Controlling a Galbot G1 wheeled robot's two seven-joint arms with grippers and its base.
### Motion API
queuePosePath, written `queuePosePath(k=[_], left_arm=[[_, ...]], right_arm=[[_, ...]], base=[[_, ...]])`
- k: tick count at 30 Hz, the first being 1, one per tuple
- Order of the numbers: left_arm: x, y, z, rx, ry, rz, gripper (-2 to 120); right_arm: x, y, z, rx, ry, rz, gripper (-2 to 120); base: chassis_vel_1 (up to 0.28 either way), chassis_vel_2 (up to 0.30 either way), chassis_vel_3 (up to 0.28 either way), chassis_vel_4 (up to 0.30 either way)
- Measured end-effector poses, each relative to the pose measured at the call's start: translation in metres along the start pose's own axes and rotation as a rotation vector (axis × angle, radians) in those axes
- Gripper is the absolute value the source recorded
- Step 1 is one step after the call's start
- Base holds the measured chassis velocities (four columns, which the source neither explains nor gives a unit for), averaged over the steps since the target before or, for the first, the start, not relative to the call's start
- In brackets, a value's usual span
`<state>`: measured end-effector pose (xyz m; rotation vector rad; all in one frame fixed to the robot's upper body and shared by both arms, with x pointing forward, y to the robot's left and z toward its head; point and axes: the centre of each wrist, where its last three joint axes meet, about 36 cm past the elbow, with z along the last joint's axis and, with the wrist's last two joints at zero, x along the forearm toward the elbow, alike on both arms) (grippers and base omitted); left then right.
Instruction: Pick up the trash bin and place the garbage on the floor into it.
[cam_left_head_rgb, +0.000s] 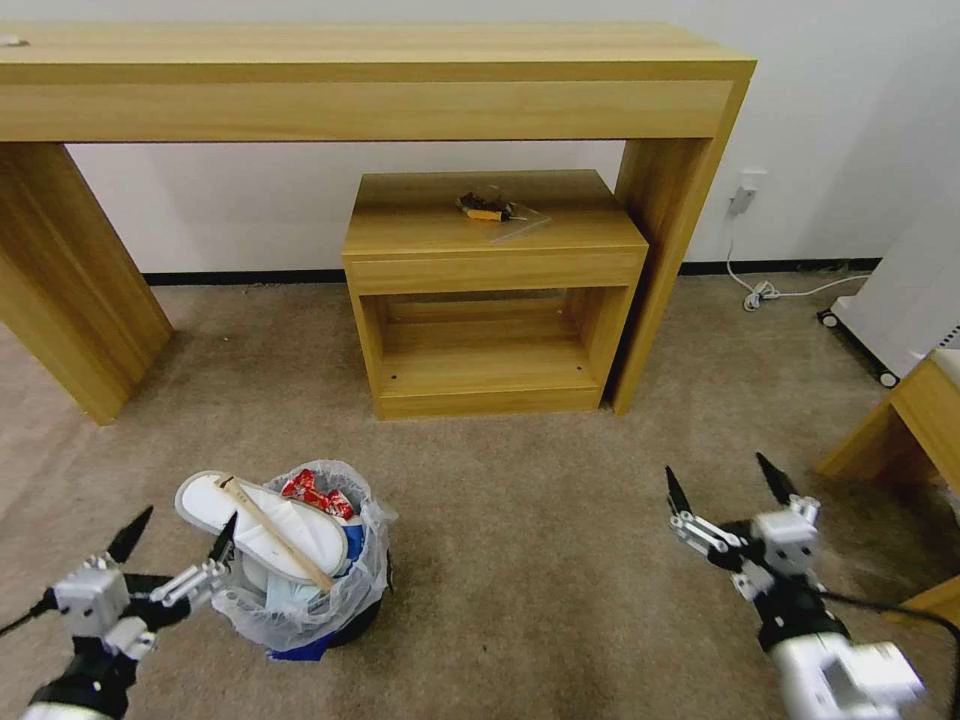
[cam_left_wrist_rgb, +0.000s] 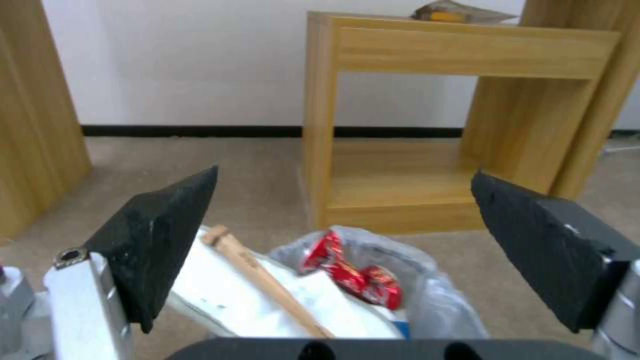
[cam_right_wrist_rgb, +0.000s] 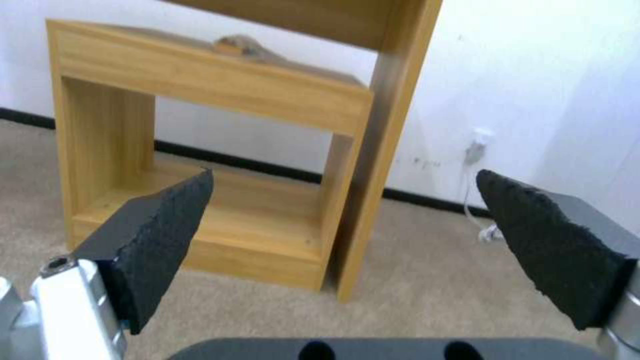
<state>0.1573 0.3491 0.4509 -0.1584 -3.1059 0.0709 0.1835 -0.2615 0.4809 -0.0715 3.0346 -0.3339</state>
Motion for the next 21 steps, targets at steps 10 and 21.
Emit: queuePosePath(k=[10,21], left_arm=[[-0.002,-0.017,0.001,0.061,-0.007,0.051,100],[-0.003,-0.017,0.001,0.062,-0.004,0.051,100]], right_arm=[[0.006,0.010,-0.013,-0.019,-0.010,0.024,100],[0.005,0.010,-0.012,-0.020,-0.007,0.023,100]], base=[[0.000,0.000,0.000,0.000],[0.000,0.000,0.000,0.000]])
